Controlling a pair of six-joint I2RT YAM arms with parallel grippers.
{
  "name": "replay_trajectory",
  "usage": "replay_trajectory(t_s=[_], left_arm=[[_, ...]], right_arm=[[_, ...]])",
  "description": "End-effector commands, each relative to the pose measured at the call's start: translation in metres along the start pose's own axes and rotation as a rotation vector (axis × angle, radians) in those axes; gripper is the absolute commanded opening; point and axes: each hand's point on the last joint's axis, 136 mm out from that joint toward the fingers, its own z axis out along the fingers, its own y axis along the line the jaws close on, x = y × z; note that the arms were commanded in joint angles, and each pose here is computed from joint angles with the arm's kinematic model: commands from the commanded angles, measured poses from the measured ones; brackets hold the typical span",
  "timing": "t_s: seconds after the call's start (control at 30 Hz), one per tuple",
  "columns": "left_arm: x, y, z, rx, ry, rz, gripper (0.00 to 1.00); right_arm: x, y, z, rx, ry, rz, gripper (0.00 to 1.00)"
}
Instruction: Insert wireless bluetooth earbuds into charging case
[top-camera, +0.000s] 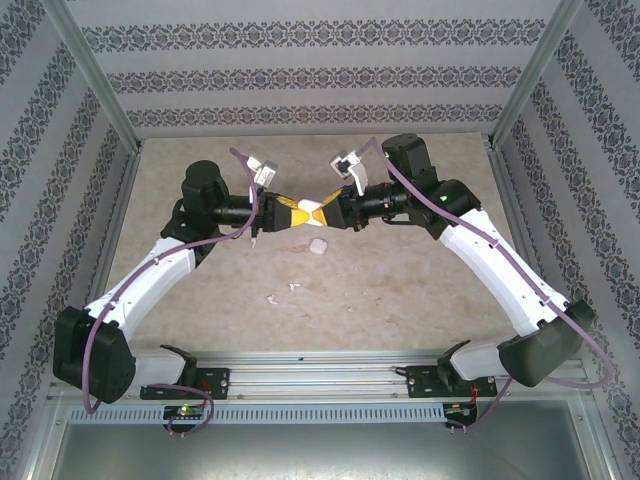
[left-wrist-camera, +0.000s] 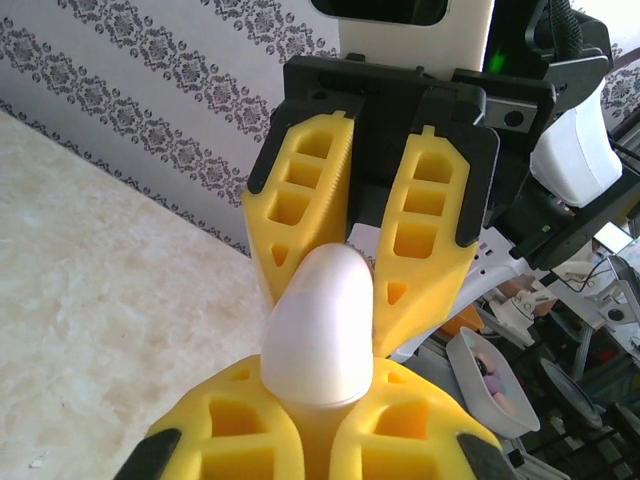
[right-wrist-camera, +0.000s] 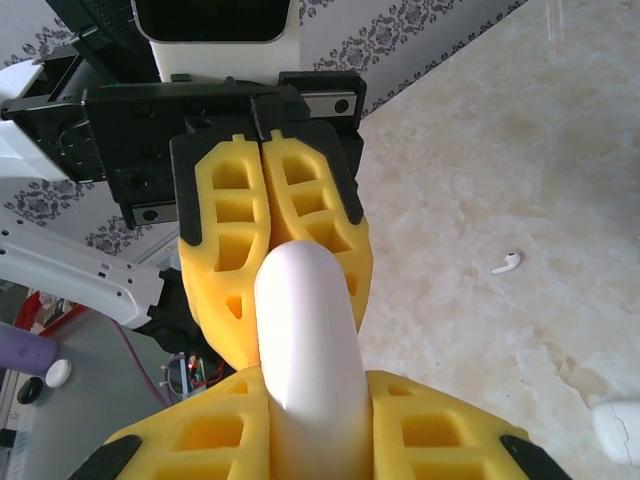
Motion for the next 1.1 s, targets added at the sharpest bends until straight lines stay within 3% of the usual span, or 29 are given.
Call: replay_trajectory(t_s=[0.0,0.2,0.4,0.77,0.93,1.07], left_arm=[[-0.004,-0.01,-0.003,0.013,-0.013,0.104,0.0],[-0.001,-0.012,-0.007,0.0,-0.061,0.224,0.0],[0.01,-0.003,-0.014,-0.096,-0.089,0.318,0.0],[0.031,0.023,-0.025,-0.248,-0.132,0.348,0.0],[0.046,0.048,-0.04,-0.405,-0.153,0.327,0.0],[0.057,0.065,-0.062,-0.547,-0.18,0.283,0.0]], right_arm=[[-0.006,0.01,0.002,-0.065,-0.01,-0.018,0.16],[0.0,-0.001,0.008,-0.078,0.029,0.033,0.31],[-0.002,-0.039,0.01,0.005,0.024,0.186,0.38],[0.001,-0.047,0.011,0.046,0.002,0.3,0.58],[0.009,-0.055,0.005,0.185,-0.028,0.404,0.62],[0.047,-0.084,0.006,0.397,-0.006,0.537,0.62]])
